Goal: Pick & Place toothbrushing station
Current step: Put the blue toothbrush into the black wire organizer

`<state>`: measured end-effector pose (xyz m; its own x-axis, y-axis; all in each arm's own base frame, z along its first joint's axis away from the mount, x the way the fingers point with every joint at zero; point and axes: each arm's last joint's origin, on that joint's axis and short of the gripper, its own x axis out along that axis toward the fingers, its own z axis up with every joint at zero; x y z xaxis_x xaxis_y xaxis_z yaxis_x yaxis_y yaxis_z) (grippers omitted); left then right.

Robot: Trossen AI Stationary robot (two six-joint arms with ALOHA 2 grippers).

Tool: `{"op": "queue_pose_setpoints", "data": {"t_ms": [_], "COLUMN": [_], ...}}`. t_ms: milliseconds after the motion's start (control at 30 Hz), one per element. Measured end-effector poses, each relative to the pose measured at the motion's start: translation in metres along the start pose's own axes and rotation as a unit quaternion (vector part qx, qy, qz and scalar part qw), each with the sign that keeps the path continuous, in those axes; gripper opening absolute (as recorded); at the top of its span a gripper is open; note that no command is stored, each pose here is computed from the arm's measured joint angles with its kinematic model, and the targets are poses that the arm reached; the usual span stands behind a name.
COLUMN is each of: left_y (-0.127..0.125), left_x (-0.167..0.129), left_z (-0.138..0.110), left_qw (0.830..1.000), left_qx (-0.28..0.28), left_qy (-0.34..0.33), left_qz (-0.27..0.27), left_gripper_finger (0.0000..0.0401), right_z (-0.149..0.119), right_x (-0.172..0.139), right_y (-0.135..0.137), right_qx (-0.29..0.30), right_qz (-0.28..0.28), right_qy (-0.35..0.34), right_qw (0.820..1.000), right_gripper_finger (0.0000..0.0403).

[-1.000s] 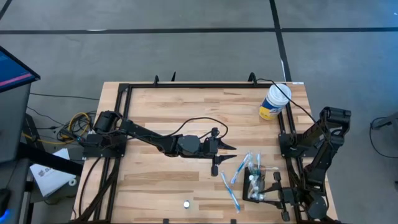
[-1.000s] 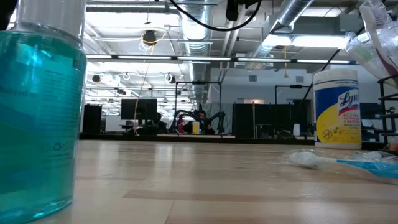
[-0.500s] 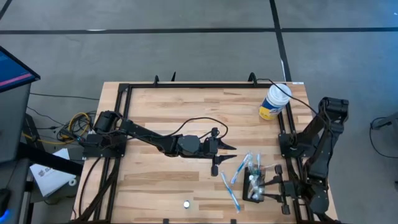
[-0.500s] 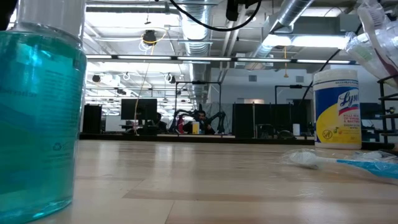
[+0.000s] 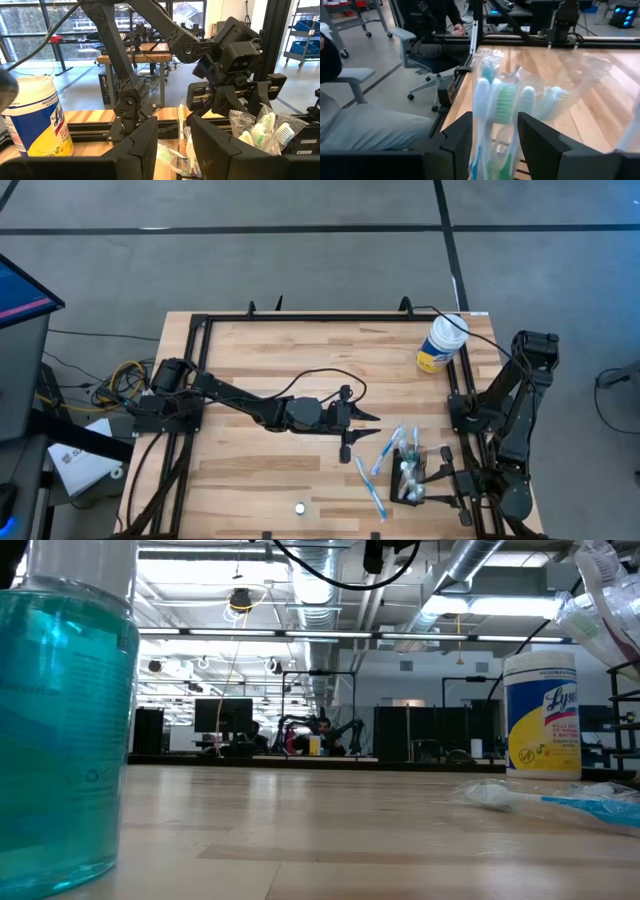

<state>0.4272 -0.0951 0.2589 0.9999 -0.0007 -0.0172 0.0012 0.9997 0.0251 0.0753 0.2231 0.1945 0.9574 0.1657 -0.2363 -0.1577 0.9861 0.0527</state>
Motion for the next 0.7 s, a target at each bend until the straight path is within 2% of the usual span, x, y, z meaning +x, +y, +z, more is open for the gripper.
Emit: {"op": "queue_pose_setpoints", "data": {"t_ms": [367,700], "left_y": [0.000,0.000], "left_x": [0.000,0.000], "left_z": [0.000,-0.001], "left_qw": [1.000,1.000], "left_qx": [0.001,0.001], "left_qy": [0.002,0.003], "left_qz": [0.000,0.000], "left_gripper_finger": [0.0111,0.0111], "right_z": [-0.003,0.003], "right_x": [-0.010,-0.020], "right_y": [0.001,-0.010], "right_qx": [-0.010,-0.004], "right_qz": [0.014,0.007], "right_qy": [0.006,0.009], "right_qw": [1.000,1.000], "right_gripper_finger": [0.0129,0.0111]}}
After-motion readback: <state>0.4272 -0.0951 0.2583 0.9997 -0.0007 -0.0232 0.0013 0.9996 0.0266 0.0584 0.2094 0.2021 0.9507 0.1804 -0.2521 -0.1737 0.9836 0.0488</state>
